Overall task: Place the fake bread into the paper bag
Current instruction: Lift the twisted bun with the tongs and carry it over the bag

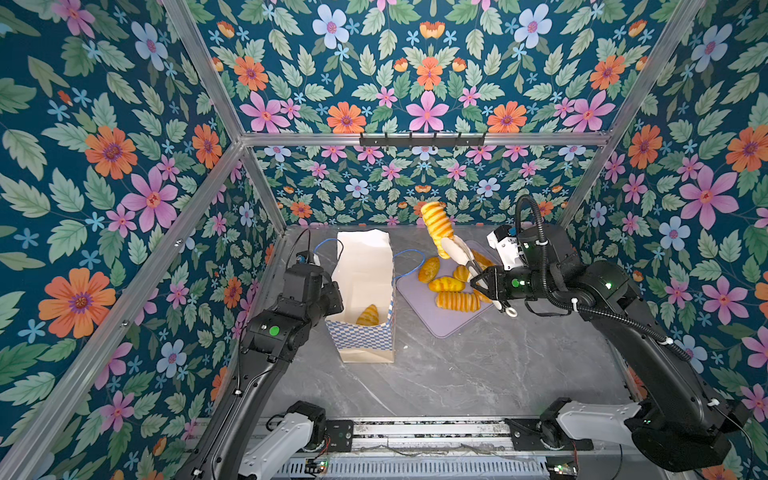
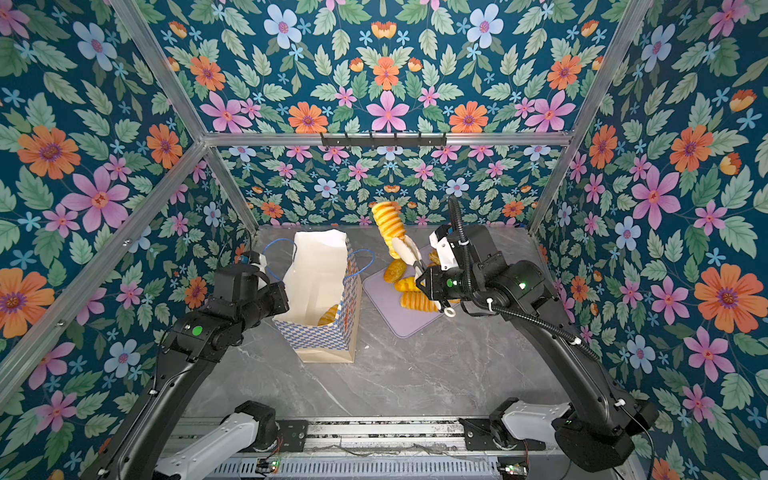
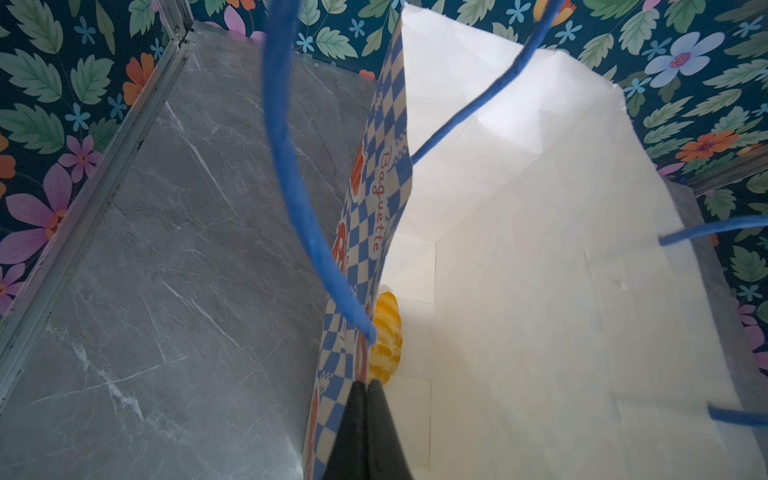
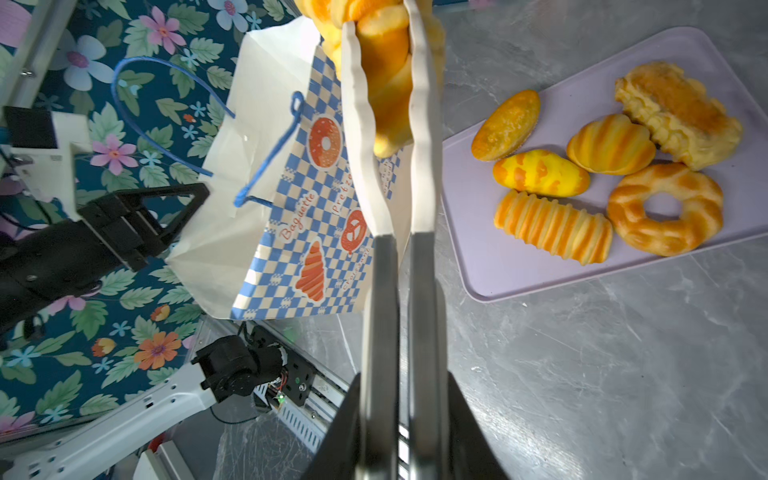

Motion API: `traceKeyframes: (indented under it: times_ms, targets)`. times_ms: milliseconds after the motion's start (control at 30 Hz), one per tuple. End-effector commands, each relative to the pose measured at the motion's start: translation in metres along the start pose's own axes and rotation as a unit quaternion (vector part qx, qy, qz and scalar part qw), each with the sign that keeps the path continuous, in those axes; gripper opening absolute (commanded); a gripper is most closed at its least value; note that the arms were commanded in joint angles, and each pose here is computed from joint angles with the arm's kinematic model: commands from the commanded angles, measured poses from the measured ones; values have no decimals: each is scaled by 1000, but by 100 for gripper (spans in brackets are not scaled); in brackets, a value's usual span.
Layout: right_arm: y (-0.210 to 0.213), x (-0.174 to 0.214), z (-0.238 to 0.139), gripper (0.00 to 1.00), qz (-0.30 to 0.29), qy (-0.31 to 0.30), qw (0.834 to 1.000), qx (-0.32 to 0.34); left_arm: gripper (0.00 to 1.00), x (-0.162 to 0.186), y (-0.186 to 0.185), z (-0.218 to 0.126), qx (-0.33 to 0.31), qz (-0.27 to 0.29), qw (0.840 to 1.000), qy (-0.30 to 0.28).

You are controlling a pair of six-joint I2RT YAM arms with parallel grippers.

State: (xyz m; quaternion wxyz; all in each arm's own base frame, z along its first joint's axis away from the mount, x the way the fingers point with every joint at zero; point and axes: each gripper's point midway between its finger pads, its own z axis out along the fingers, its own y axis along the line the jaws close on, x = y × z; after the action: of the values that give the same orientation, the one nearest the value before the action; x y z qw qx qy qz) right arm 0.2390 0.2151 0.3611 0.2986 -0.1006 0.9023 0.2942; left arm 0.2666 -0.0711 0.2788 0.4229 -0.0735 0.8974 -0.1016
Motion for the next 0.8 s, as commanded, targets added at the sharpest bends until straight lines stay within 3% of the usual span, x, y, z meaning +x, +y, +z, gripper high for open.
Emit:
traceKeyframes:
  times_ms: [0, 467, 767]
  targets:
    - [22, -7, -3, 25, -14, -6, 999, -31, 0, -5, 0, -2, 0, -13, 1000, -14]
    - [100, -4, 13, 25, -62, 12, 994, -93, 0, -3, 8, -11, -7, -39, 999, -29]
    - [119, 6, 38, 26, -60, 32, 993, -96, 0, 0, 13, -16, -8, -51, 998, -38]
